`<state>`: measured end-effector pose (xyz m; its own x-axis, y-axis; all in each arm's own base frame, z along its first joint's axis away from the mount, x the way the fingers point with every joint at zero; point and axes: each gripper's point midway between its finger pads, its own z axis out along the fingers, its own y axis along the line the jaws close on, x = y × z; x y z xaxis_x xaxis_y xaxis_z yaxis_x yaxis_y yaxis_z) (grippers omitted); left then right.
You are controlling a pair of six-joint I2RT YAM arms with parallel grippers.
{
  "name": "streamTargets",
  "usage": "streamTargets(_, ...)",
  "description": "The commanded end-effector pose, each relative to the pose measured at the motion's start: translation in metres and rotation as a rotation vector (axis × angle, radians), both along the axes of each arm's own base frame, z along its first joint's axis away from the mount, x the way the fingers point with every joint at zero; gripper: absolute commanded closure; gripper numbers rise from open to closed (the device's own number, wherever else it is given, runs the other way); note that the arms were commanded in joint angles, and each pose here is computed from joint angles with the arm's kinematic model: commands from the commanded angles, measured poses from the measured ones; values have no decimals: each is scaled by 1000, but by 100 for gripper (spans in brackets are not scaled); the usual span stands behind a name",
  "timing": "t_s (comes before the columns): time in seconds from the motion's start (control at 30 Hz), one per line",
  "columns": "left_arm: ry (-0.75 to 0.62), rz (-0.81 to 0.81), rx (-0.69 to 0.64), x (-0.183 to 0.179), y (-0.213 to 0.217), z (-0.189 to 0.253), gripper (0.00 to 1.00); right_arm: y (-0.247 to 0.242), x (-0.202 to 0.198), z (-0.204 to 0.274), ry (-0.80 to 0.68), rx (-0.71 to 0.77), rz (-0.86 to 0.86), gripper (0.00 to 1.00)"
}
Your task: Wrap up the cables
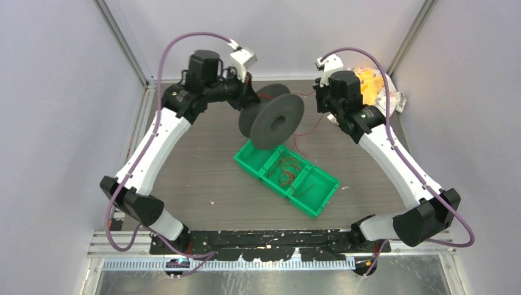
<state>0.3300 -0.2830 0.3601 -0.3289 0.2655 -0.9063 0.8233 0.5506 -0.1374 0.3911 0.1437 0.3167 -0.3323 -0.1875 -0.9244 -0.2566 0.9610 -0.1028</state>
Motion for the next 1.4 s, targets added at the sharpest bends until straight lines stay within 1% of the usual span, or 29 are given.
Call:
streamTargets(0.0,-212,-31,-317,-26,21,124,100,6,-1,9,-38,129,29,87)
streamTargets(0.1,-233,-7,-397,-31,32,147,100,21,-3,0,-6,195,84,83)
streamTargets(0.2,-268,49,-461,-30,43,167,100,37,-3,-9,27,274,130,73)
streamTargets(0.3,-292,103,-512,-28,51,183,100,53,-4,-21,71,358,170,56)
streamTargets(0.37,-299,110,-547,-31,54,193,100,63,-2,-30,87,424,185,45)
streamTargets(0.43,-308,133,-581,-32,58,202,100,70,0,-40,112,463,193,42)
streamTargets(0.57,-340,192,-606,-33,70,214,100,78,0,-56,155,501,203,39)
streamTargets(0.8,-354,248,-626,-31,81,226,100,82,-4,-76,198,503,225,37)
streamTargets(0.93,-360,311,-643,-27,90,233,100,91,-10,-78,204,523,288,36)
streamTargets(1.1,-380,389,-666,-21,101,245,100,109,-26,-73,184,590,427,35)
streamTargets(1.2,-395,388,-683,-23,103,255,100,118,-28,-68,164,620,478,34)
streamTargets(1.37,-400,375,-712,-26,102,263,100,134,-20,-75,155,627,502,33)
